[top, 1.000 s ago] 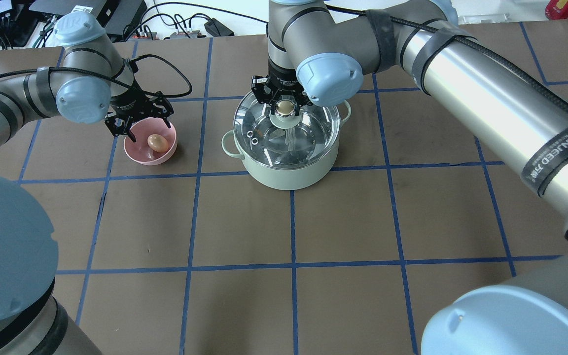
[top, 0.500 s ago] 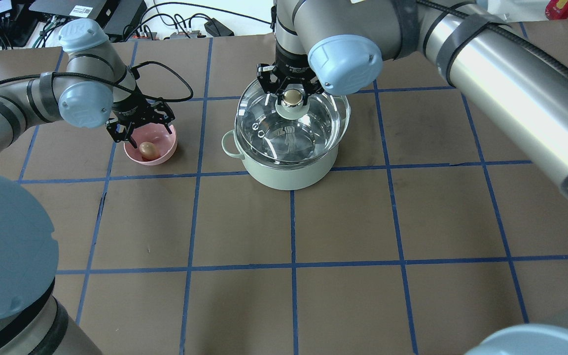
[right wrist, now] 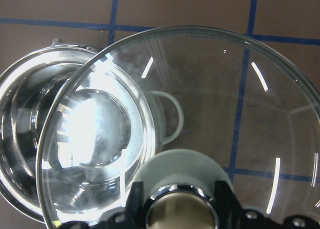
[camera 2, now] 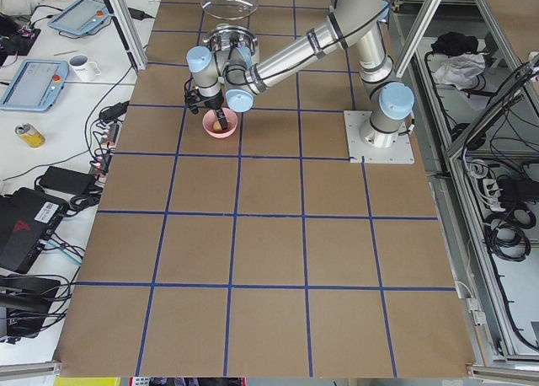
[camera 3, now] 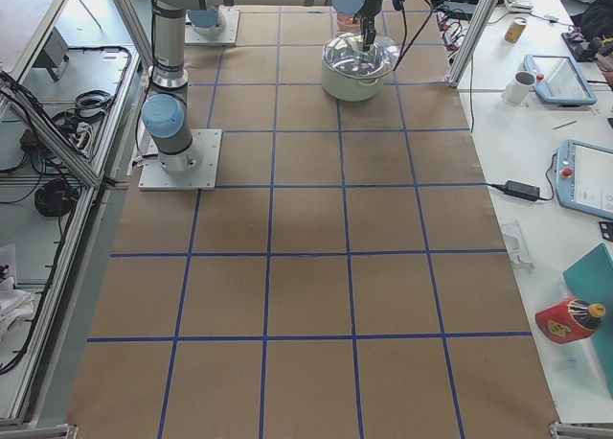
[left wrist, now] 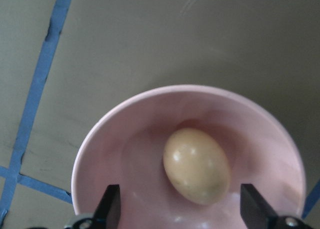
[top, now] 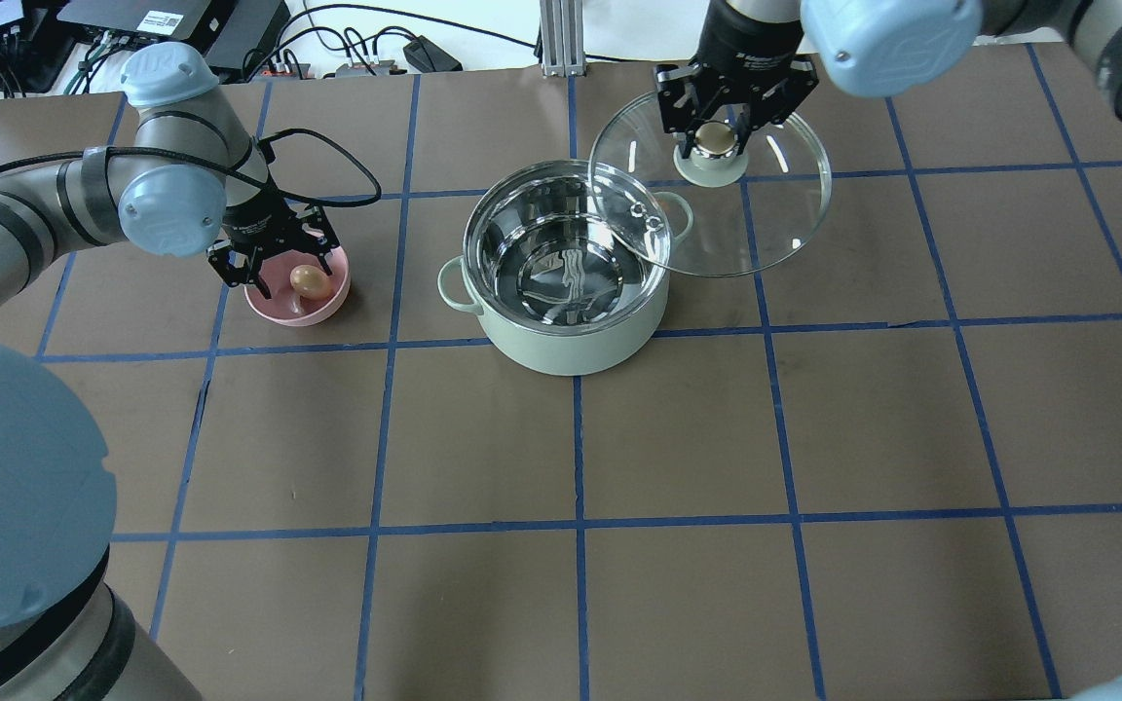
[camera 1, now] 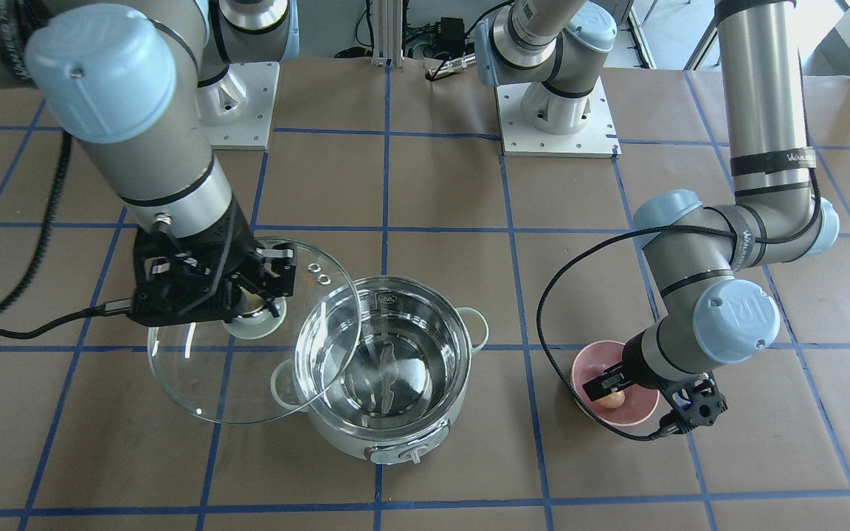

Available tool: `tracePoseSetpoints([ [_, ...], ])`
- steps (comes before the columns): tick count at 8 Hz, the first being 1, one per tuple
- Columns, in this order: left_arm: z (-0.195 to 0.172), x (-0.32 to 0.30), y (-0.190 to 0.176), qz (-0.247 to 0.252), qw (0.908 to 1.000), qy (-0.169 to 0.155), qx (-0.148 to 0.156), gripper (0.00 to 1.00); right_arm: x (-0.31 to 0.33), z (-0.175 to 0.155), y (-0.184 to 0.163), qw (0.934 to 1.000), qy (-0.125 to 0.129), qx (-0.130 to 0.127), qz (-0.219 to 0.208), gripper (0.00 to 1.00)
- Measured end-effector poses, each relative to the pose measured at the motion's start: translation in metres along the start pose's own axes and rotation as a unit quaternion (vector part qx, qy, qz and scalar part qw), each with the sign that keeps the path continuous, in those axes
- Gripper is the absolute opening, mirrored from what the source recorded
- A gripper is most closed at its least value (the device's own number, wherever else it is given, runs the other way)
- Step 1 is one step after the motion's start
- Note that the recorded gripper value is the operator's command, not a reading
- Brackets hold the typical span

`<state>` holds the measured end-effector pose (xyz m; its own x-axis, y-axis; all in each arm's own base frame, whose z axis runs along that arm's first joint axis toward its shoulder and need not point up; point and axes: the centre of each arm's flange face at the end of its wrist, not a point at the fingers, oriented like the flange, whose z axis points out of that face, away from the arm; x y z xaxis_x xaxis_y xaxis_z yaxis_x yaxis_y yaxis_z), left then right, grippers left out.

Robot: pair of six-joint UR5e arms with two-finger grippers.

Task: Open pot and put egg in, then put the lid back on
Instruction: 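Lift the glass lid off the pot and set it aside with the right gripper, then close the left gripper on the beige egg and lift it from the bowl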

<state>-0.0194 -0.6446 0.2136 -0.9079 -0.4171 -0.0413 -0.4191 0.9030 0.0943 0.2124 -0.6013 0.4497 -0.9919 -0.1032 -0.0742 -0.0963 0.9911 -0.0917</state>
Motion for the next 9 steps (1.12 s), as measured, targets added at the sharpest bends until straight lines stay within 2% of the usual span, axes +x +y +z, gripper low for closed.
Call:
tracePoseSetpoints([
  [2,0.002,0.000,0.000,0.001,1.0000,-0.001,-0.001,0.86,0.065,-0.020,0.005,0.9997,0.012,-0.010,-0.021,0.00],
  [4,0.009,0.001,0.000,0.001,1.0000,0.001,-0.007,0.86,0.130,-0.025,0.010,0.9989,0.018,-0.017,-0.039,0.00],
  [6,0.018,0.001,-0.002,0.001,0.9999,0.000,-0.013,0.86,0.168,-0.024,0.013,0.9984,0.021,-0.021,-0.048,0.00],
  [7,0.020,0.002,-0.002,0.001,0.9999,0.000,-0.014,0.80,0.174,-0.019,0.014,0.9982,0.020,-0.023,-0.051,0.00],
  [8,0.021,0.001,-0.002,0.001,0.9999,-0.002,-0.014,0.65,0.176,-0.015,0.015,0.9980,0.019,-0.025,-0.056,0.00],
  [9,0.021,0.001,-0.003,0.001,0.9999,-0.003,-0.014,0.58,0.177,-0.014,0.015,0.9978,0.019,-0.025,-0.058,0.00],
])
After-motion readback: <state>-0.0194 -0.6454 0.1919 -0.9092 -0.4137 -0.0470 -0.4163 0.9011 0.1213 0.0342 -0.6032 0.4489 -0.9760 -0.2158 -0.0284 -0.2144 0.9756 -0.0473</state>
